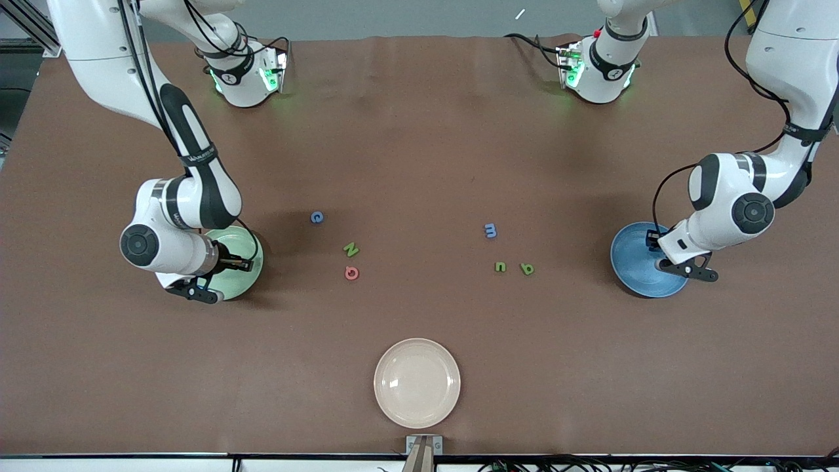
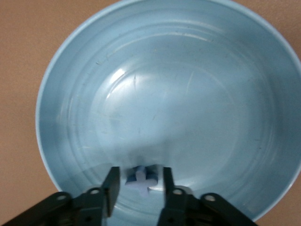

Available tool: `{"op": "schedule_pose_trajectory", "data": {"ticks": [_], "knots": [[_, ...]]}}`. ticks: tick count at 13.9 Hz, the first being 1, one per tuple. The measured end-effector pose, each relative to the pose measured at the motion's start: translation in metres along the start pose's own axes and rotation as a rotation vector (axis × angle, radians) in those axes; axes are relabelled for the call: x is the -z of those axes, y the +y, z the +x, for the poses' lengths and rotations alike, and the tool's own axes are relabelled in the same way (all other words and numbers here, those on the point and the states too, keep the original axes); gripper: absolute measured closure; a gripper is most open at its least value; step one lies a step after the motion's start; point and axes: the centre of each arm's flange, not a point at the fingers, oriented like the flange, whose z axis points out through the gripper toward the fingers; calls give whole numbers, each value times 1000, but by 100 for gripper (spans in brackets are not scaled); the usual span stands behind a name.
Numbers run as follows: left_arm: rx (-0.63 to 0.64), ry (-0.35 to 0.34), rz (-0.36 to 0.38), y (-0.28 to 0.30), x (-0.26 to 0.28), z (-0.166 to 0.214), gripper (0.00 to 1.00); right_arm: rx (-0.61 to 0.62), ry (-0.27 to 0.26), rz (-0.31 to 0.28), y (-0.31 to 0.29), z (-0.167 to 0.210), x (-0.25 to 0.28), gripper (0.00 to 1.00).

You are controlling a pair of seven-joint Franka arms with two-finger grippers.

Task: Sort upper and lower case letters into plates
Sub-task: 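Release the t with the left gripper while the right gripper drops the B, then grasp the q with the left gripper while the right gripper grasps the G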

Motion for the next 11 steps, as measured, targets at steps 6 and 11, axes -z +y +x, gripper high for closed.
{"op": "schedule_pose_trajectory", "data": {"ticks": [6,11], "knots": [[-18,-42,43,29,83,9,0,-82,-15,2,-19,-11,19,0],[97,-9,21,128,110,35,0,-198,15,2,-81,-63,42,0]]}}
